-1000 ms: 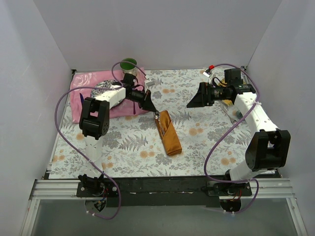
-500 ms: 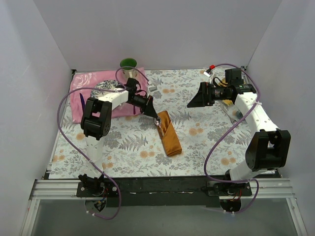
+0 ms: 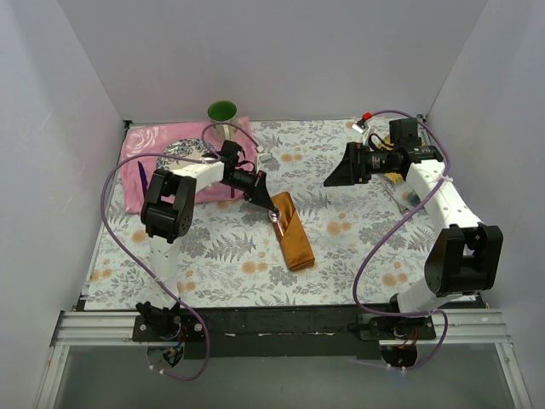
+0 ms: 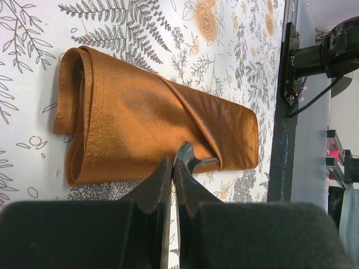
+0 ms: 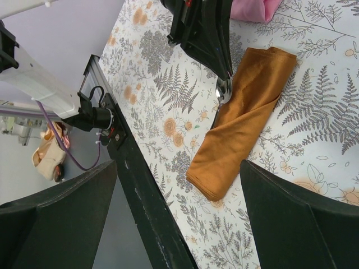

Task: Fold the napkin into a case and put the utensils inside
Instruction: Insert the spoon into the folded napkin.

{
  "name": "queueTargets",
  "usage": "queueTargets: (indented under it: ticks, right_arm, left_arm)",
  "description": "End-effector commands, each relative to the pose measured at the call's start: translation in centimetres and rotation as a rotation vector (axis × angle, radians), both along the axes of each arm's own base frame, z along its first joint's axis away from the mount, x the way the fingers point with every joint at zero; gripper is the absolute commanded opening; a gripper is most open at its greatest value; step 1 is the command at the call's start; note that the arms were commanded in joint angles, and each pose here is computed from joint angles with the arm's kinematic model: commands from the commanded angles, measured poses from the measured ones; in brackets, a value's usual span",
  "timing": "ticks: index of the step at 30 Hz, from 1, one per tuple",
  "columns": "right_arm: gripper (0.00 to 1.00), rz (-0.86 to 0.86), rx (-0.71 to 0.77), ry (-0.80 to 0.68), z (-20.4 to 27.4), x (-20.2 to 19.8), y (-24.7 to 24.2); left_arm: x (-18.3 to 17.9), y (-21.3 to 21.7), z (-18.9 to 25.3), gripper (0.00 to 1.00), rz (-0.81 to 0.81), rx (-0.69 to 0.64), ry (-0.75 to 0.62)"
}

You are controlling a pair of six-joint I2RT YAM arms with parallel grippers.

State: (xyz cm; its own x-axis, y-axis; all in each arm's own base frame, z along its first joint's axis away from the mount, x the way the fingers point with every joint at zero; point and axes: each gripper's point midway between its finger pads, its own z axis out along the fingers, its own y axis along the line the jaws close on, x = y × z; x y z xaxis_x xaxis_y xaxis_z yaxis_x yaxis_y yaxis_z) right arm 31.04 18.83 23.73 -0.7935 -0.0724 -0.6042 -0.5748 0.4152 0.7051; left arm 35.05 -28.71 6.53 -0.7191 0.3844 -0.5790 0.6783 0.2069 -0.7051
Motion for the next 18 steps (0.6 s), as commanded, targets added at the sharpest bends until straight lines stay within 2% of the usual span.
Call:
queueTargets:
  ticks: [1, 12, 14, 15, 18]
  right_arm:
    - [0.99, 0.014, 0.023, -0.039, 1.3, -0.3, -0.1]
    - [0.99, 0.01, 0.017, -0.037, 1.2, 0.0, -0.1]
    - [0.99, 0.004, 0.007, -0.04, 1.1, 0.2, -0.3]
    - [0.99, -0.003, 0.002, -0.048, 1.4, 0.4, -0.4]
    - [0.99, -0.019, -0.054, -0.123, 1.5, 1.6, -1.4]
  left_arm:
    - [-0.7, -0.8, 0.3, 0.0, -0.015, -0.035, 0.022]
    - [-0.6, -1.4, 0.1, 0.0, -0.022, -0.038, 0.021]
    - [-0.5, -1.4, 0.1, 0.06, -0.016, -0.029, 0.015]
    - [-0.3, -1.4, 0.0, 0.13, -0.012, -0.022, 0.014]
    - [0.3, -1.1, 0.4, 0.24, 0.004, -0.008, -0.004]
